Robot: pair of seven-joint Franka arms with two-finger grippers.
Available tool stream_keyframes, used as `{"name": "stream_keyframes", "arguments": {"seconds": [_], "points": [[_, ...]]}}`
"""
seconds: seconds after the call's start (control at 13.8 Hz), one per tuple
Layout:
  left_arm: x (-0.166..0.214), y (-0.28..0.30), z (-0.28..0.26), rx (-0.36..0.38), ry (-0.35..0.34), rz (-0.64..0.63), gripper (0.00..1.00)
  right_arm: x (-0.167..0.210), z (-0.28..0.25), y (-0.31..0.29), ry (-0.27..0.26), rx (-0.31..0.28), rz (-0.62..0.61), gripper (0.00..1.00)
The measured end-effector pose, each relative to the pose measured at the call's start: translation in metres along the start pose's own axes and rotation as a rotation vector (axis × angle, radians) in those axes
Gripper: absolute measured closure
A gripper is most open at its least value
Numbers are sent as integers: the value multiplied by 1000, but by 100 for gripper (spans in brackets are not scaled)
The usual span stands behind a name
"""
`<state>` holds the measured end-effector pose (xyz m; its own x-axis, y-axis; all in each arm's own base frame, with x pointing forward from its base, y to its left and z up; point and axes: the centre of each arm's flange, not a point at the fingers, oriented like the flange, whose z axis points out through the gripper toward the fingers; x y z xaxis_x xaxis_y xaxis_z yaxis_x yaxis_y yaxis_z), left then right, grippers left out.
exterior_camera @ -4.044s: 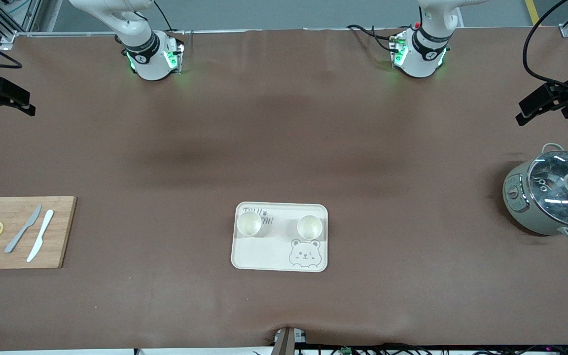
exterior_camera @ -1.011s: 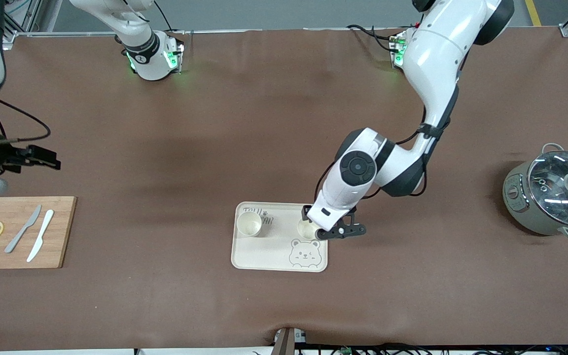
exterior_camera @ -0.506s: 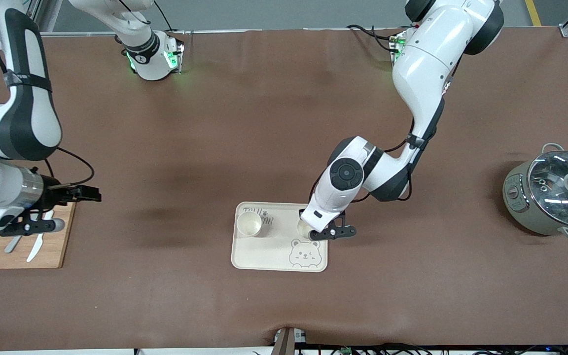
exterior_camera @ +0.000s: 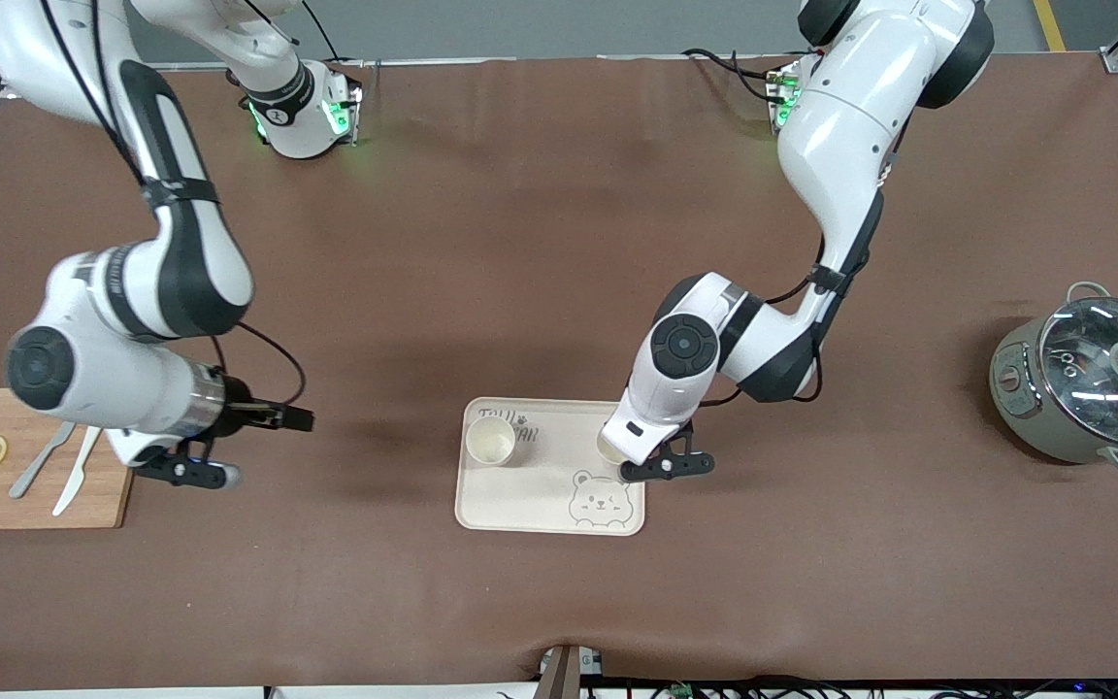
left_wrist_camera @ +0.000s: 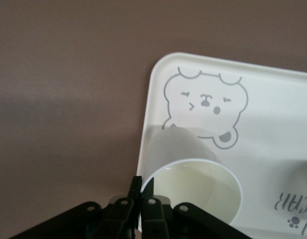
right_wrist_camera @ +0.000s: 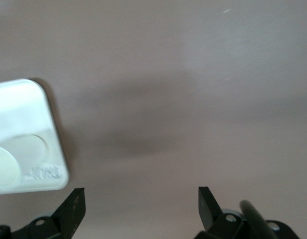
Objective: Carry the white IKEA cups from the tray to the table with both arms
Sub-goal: 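Grasp one cup with the left gripper while the right gripper grasps the other, then carry the cups off the tray and set them on the table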
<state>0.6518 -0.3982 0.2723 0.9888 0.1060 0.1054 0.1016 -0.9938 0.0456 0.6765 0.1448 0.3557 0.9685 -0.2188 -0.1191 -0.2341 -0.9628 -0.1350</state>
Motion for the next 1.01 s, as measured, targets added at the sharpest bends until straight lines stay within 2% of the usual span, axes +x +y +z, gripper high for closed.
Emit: {"name": "stream_keyframes", "arguments": {"seconds": [0.29,0.51,0.79,1.01], "points": [[36,-37,-67,-25,46,-70,97,-20,47,-67,23,12,132,0],[59,-83,-108,-20,33,-85,97,-34,67,-111,58,33,210,0],[72,-147,-92,44,-49,-58,97,-45,92,-145,76,48,238,0],[61,-183,-74,89,-114,-77,97,-53,113,-161,83,52,260,3]]}}
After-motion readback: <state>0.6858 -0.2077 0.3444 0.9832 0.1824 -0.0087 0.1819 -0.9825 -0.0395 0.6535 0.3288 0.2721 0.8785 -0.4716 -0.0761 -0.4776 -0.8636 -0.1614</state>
